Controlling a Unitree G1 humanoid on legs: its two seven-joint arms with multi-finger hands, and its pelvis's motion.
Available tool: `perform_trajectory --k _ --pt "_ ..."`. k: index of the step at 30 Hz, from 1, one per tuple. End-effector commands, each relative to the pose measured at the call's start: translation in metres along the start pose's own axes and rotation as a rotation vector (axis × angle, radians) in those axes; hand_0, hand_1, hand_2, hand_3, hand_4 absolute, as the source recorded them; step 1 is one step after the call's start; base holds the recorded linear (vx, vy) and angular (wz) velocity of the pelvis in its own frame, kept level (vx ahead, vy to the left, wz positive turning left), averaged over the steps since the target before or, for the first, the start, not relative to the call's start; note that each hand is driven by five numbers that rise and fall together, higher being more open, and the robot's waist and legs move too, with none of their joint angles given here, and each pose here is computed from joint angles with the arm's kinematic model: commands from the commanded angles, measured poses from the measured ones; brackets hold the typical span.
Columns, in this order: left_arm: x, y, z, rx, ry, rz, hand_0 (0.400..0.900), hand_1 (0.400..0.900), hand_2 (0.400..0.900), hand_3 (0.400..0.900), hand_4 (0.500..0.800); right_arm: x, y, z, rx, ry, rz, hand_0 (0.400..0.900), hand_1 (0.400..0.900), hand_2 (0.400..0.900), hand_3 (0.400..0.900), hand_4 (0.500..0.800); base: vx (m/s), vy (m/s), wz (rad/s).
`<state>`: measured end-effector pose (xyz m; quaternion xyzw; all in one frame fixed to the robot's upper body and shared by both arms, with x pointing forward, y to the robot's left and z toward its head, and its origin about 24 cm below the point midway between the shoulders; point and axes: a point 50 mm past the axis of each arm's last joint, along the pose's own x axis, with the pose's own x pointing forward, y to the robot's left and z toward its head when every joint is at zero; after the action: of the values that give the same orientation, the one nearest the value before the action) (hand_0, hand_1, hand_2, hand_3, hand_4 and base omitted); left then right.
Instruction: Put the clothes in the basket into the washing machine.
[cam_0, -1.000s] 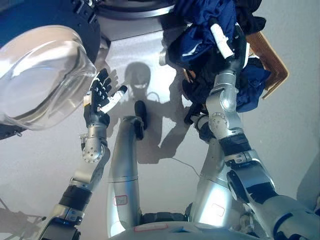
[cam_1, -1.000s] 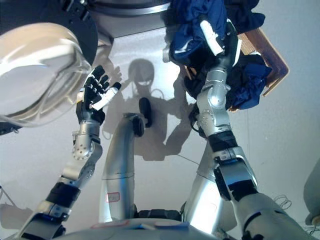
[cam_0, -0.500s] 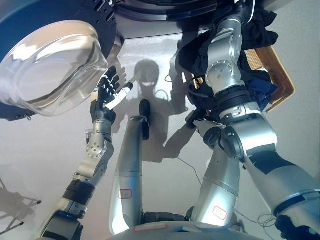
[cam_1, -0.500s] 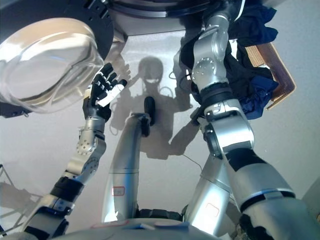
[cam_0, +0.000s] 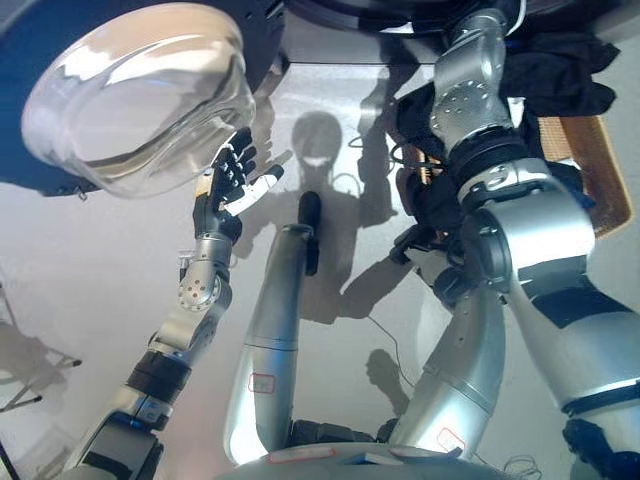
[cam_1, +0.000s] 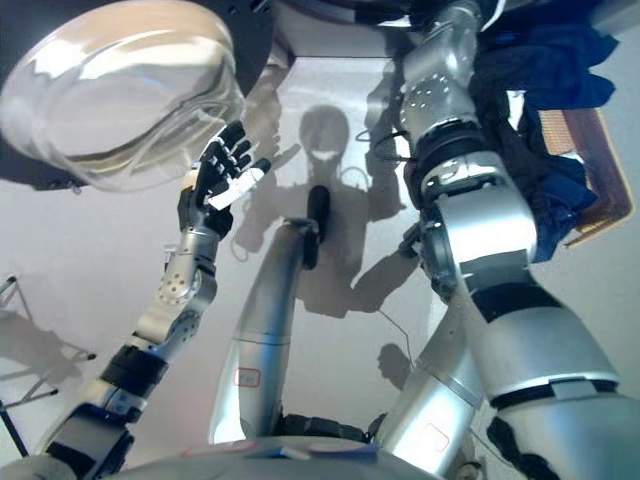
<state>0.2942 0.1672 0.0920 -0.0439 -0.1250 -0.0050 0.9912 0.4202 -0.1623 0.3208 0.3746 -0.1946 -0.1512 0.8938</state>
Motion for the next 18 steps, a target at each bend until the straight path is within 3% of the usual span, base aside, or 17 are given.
perform_trajectory --k 1,3,18 --pt "-0.020 -0.001 -0.011 -0.006 0.015 -0.047 0.900 0.900 0.900 0.900 0.800 -0.006 0.027 0.007 -0.072 -0.076 0.128 0.406 0.406 0.406 0.406 0.504 0.013 -0.045 0.14" --pt "-0.020 -0.005 -0.013 -0.006 0.022 -0.072 0.900 0.900 0.900 0.900 0.800 -0.004 0.029 0.015 -0.067 -0.098 0.139 0.900 0.900 0.900 0.900 0.800 0.012 -0.036 0.16" --pt "-0.019 -0.002 -0.020 -0.009 0.052 -0.054 0.900 0.900 0.900 0.900 0.800 -0.009 0.026 0.003 0.008 -0.075 0.186 0.900 0.900 0.900 0.900 0.800 0.006 -0.007 0.03"
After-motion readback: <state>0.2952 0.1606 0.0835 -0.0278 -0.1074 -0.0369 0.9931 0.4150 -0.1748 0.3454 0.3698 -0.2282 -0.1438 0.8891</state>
